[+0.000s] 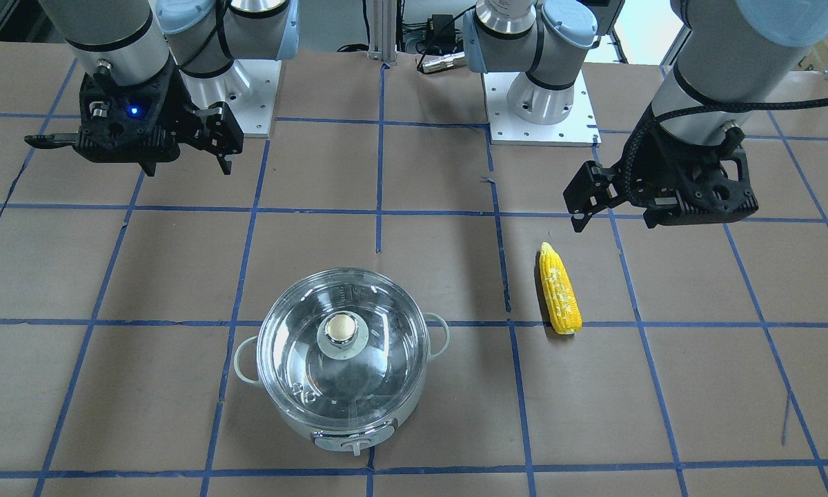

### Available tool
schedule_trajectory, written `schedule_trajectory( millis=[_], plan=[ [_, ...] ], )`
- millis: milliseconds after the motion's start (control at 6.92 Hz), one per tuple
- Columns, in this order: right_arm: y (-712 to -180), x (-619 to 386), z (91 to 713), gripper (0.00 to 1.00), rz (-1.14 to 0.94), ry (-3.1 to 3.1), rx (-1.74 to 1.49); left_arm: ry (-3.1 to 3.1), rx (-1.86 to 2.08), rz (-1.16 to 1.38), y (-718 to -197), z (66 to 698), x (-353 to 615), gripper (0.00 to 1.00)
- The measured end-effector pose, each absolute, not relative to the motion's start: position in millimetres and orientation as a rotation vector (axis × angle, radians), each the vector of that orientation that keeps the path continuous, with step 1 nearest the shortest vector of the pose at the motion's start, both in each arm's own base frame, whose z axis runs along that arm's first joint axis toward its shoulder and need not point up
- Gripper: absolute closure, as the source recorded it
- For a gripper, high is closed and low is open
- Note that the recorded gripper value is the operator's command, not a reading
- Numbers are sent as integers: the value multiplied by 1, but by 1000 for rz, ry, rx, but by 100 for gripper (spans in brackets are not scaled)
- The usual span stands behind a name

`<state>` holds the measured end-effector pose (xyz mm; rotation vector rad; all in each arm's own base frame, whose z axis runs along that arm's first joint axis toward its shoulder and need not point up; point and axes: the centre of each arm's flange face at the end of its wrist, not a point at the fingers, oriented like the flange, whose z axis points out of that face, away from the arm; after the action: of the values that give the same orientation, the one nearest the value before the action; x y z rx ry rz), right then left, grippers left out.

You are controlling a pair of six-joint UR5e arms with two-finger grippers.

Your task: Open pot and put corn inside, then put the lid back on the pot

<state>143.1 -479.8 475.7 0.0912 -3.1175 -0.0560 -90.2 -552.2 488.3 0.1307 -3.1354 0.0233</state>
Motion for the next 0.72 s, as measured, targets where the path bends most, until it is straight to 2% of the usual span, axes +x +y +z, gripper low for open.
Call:
schedule_trajectory(
  millis=[723],
  plan=[
    [-481,142,475,0,-46,-3108,87,-3141,114,9,-552,480,-90,0]
  ],
)
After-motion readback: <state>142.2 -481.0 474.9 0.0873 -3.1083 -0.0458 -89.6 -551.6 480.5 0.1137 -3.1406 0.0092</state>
